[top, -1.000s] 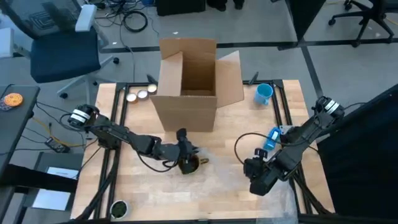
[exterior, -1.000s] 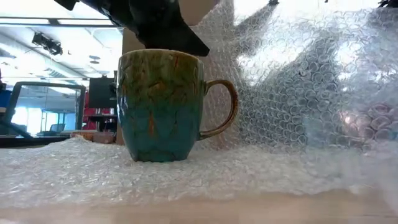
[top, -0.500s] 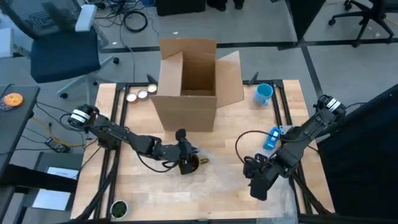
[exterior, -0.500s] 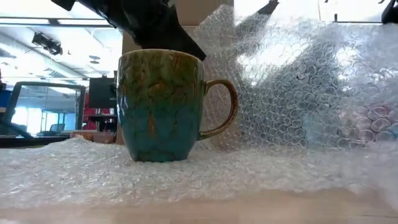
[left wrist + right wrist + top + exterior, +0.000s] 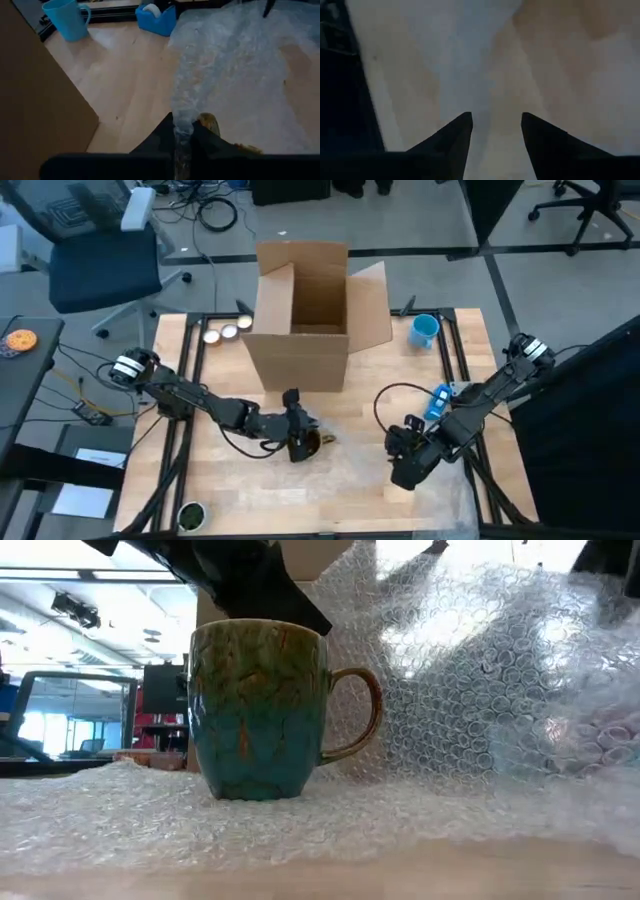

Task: Wrap mug
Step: Wrap the brown cup with bubble wrap

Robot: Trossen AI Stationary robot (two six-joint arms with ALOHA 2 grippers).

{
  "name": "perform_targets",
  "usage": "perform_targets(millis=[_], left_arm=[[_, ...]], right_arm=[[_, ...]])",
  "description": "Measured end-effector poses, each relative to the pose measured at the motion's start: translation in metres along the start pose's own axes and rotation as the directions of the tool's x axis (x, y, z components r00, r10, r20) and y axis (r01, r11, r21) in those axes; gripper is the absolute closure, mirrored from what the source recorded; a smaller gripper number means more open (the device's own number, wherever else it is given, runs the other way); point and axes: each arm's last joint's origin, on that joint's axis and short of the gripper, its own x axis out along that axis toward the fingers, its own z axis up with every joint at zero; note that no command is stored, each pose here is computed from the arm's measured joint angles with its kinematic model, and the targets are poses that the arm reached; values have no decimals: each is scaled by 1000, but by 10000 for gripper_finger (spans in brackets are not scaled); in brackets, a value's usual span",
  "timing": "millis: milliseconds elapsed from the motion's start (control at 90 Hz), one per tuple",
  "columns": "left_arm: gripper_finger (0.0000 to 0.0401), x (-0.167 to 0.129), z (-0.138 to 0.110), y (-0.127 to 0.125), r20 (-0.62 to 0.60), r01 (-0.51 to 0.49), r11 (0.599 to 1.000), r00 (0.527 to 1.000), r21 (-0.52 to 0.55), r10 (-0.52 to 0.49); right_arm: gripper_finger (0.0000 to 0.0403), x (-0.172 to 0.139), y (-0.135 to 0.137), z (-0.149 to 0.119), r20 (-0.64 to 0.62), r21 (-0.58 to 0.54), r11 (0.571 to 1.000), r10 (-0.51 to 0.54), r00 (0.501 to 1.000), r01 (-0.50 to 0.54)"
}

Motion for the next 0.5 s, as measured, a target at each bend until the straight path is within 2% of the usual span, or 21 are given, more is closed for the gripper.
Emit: perform_targets(millis=[200,378,500], left_arm=[[401,-2,-1,-4,-3,15,999,1000,48,-14],[401,-4,-1,-7,-6,22,997,1000,74,-22],[401,-11,1,-7,-8,32,994,999,106,-31]], right_arm=[[310,32,7,-4,-162,-45,999,16,987,-24],[390,51,13,-6,-217,-126,990,36,975,-65],[395,51,11,-3,-209,-134,989,35,977,-64]])
